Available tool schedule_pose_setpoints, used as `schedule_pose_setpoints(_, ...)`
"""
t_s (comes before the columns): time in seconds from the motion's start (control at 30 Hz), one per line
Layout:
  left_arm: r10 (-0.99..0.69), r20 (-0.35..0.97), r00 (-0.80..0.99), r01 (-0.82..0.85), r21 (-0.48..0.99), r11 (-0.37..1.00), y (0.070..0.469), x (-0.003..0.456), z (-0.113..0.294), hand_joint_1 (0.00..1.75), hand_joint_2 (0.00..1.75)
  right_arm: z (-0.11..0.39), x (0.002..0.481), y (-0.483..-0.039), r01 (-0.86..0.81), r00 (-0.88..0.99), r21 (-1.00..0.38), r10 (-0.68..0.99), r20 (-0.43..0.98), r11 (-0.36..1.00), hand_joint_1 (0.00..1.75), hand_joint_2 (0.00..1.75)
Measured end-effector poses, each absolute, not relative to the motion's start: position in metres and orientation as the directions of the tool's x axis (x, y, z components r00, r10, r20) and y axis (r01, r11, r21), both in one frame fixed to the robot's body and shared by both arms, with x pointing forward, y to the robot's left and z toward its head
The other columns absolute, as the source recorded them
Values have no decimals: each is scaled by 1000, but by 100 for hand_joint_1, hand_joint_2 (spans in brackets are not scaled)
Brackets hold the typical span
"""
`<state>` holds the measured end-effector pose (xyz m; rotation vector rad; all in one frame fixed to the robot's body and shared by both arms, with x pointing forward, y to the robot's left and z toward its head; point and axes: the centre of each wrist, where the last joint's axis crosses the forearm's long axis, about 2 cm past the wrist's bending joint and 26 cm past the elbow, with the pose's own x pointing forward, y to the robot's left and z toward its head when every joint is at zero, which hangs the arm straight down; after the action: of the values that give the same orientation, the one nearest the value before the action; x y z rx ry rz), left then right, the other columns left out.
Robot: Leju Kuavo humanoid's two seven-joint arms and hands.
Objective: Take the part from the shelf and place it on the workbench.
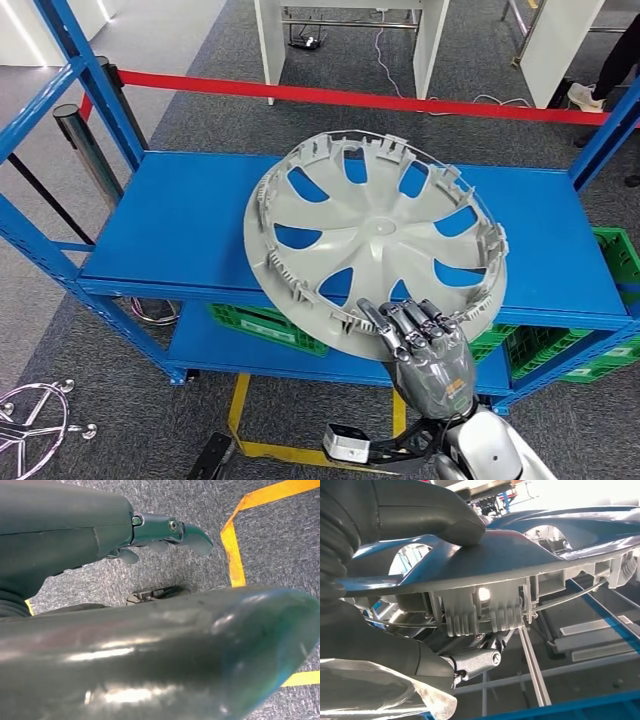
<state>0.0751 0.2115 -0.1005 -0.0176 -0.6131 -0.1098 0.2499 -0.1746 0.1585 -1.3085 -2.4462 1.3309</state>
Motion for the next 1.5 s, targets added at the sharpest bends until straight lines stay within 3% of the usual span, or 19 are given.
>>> schedule_pose_setpoints(0.47,-111,567,816,120,21,992,212,76,-100,0,0,147,254,-170,625,-599,-744,757,-261,238,175,175)
schedule_pose_setpoints(1.5,-139,576,806,130,57,990,212,76,-100,0,0,181,257,-191,713,-582,-651,739,-340,262,175,175)
